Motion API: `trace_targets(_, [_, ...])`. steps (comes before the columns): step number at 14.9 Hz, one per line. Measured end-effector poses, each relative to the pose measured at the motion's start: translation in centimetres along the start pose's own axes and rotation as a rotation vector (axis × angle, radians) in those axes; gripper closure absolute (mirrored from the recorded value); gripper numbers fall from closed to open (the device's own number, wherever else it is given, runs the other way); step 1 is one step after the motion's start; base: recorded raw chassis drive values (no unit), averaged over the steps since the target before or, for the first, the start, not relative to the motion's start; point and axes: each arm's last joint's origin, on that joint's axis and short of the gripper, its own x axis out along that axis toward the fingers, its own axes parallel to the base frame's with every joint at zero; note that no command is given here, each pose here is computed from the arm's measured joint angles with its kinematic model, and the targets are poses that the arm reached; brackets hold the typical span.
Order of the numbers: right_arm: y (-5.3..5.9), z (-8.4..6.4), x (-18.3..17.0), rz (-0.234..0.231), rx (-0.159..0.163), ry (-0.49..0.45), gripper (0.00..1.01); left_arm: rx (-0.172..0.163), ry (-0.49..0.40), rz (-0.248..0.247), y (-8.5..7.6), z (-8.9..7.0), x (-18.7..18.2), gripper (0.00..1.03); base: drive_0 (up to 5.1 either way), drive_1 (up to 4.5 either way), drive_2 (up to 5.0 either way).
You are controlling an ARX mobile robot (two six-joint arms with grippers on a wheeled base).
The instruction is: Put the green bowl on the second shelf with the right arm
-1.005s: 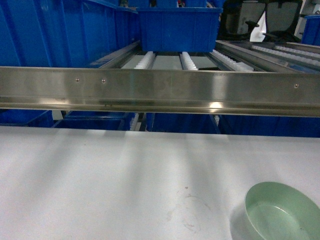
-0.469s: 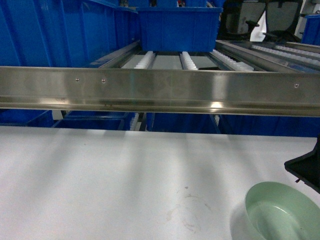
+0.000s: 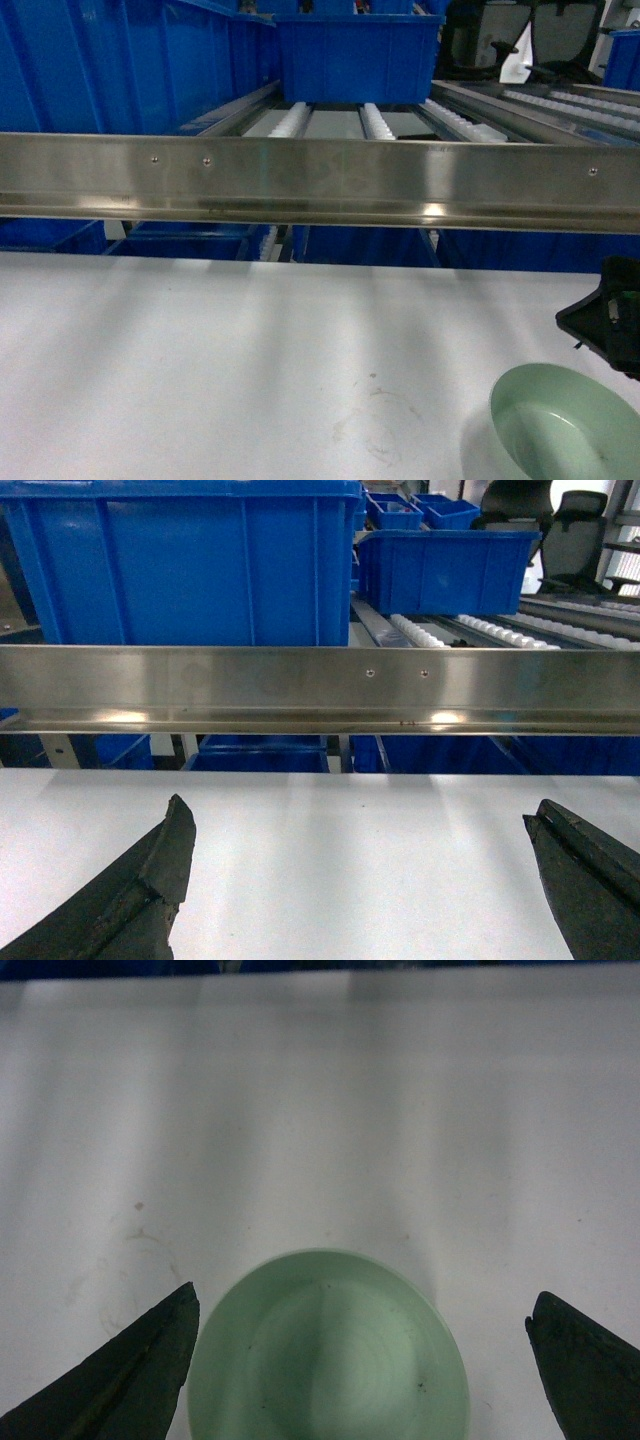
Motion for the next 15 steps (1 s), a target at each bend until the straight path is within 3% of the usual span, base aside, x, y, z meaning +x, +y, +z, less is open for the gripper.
trace_targets(2, [-0.1,-0.2,0.6,-0.002,0.004,0.027,0.03,0.0,0.0,0.0,0.0,0.0,0.0,0.05,0.0,0.0,0.0])
trace_targets(4, [-0.6,-1.3,2.4,-0.023,0.016,0.099,0.03,0.0,0.0,0.0,0.0,0.0,0.0,0.05,0.0,0.0,0.0])
trace_targets(6, [-2.8,-4.2,5.2,-0.069,0.016,0.188,0.03,0.0,0.0,0.0,0.0,0.0,0.0,0.05,0.0,0.0,0.0])
trace_targets(7, [-2.7,-5.7,6.2,-0.092,-0.011,0.186,0.18,0.0,0.0,0.0,0.0,0.0,0.0,0.05,0.0,0.0,0.0])
trace_targets(8, [-2.2,-6.8,6.2,-0.1,-0.04,0.166,0.53,0.0,0.0,0.0,0.0,0.0,0.0,0.05,0.0,0.0,0.0])
trace_targets(9, [-2.0,-7.2,5.9,-0.065,-0.028,0.137,0.89,0.0,0.0,0.0,0.0,0.0,0.0,0.05,0.0,0.0,0.0])
trace_targets(10, [-1.1,-7.3,4.0,-0.016,-0.044,0.04,0.99,0.0,0.0,0.0,0.0,0.0,0.0,0.05,0.0,0.0,0.0])
trace_targets(11, [-0.4,-6.8,2.7,-0.001,-0.066,-0.022,0.99,0.0,0.0,0.0,0.0,0.0,0.0,0.05,0.0,0.0,0.0])
trace_targets(13, [1.9,-4.0,-2.0,0.02,-0.115,-0.226,0.99,0.0,0.0,0.0,0.0,0.0,0.0,0.05,0.0,0.0,0.0])
trace_targets(15, [3.3,-2.6,-6.1,0.006,-0.136,-0.372,0.99,0.0,0.0,0.0,0.0,0.0,0.0,0.05,0.0,0.0,0.0])
